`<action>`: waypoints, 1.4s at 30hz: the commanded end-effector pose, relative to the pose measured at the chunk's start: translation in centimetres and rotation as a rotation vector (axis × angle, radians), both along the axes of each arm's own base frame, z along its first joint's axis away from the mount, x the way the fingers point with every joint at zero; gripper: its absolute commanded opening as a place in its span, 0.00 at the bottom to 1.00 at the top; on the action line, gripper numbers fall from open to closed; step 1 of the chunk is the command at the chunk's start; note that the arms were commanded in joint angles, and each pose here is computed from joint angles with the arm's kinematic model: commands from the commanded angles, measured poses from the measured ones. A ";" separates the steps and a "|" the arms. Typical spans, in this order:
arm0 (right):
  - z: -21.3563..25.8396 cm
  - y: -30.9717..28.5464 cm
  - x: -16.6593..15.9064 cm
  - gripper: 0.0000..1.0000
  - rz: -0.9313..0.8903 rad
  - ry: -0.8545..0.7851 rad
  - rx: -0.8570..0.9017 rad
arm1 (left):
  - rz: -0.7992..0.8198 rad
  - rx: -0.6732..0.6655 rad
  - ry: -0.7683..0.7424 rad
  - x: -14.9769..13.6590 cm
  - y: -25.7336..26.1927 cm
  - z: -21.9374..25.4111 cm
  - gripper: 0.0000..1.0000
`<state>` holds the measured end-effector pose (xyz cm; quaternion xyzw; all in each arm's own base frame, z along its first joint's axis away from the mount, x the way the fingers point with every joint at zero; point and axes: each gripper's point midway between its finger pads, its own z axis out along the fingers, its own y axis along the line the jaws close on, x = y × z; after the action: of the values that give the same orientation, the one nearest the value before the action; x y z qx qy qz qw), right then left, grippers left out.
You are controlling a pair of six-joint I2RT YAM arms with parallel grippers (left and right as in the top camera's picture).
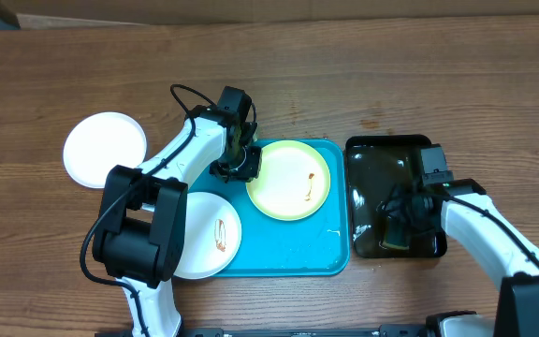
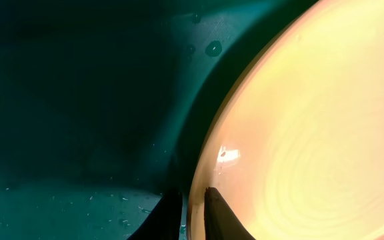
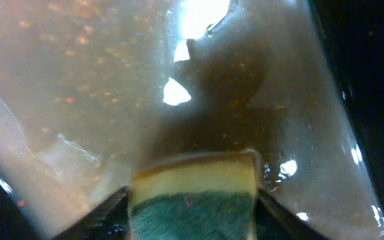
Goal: Clean dirty plates on tray and stack at the side
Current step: 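Grasp the sponge in the black tray with the right gripper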
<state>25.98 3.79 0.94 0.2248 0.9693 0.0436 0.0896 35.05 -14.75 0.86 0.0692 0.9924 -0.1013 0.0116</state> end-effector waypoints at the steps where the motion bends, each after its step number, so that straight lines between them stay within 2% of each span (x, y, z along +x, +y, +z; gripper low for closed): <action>1: -0.9 0.5 0.0 0.04 0.010 0.018 0.018 | -0.015 -0.006 0.004 0.2 0.0 -0.4 0.16; 2: -0.7 0.8 0.2 0.04 0.012 0.012 0.034 | -0.015 -0.006 0.004 0.2 -0.1 -0.4 0.17; 4: 0.3 1.4 0.8 0.60 0.019 0.004 0.073 | -0.015 -0.006 0.000 0.3 -0.1 -0.3 0.28; 5: 0.8 1.6 1.0 0.67 0.021 0.006 0.081 | -0.015 -0.007 -0.002 0.4 -0.1 -0.3 0.32; 7: 1.7 1.6 1.1 0.69 0.020 0.024 0.081 | -0.016 -0.009 -0.009 0.5 -0.1 -0.3 0.36; 13: 1.2 1.0 -1.4 0.68 0.014 0.124 0.051 | -0.016 -0.016 -0.029 1.0 -0.3 -0.3 0.38; 19: -1.2 0.5 -2.7 0.68 -0.001 0.124 0.033 | -0.016 -0.016 -0.029 1.0 -0.3 -0.3 0.33; 21: -1.8 0.5 -3.0 0.64 -0.001 0.124 0.033 | -0.016 -0.015 -0.026 1.0 -0.3 -0.3 0.32; 24: -1.8 0.4 -3.1 0.26 0.000 0.125 0.033 | -0.018 -0.015 -0.027 1.0 -0.3 -0.3 0.30; 25: -1.7 0.5 -3.0 0.04 0.002 0.124 0.033 | -0.019 -0.015 -0.027 1.0 -0.3 -0.3 0.30; 29: 1.9 0.9 -1.4 0.04 0.061 0.129 0.039 | -0.019 -0.015 -0.027 0.9 -0.3 -0.3 0.25; 32: 5.1 0.9 -0.3 0.04 0.095 0.130 0.026 | -0.019 -0.015 -0.027 0.9 -0.3 -0.3 0.05; 35: 7.3 0.0 0.3 0.04 0.087 0.129 -0.031 | -0.017 -0.014 -0.022 0.8 -0.2 -0.3 0.04; 42: 7.5 -0.6 0.6 0.04 0.083 0.119 -0.070 | 0.008 0.008 0.022 -0.1 0.2 -0.4 0.04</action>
<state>26.20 3.58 8.11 0.1892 0.9816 0.0110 0.0250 34.87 -14.82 0.89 0.0703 0.9921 -0.1040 0.0077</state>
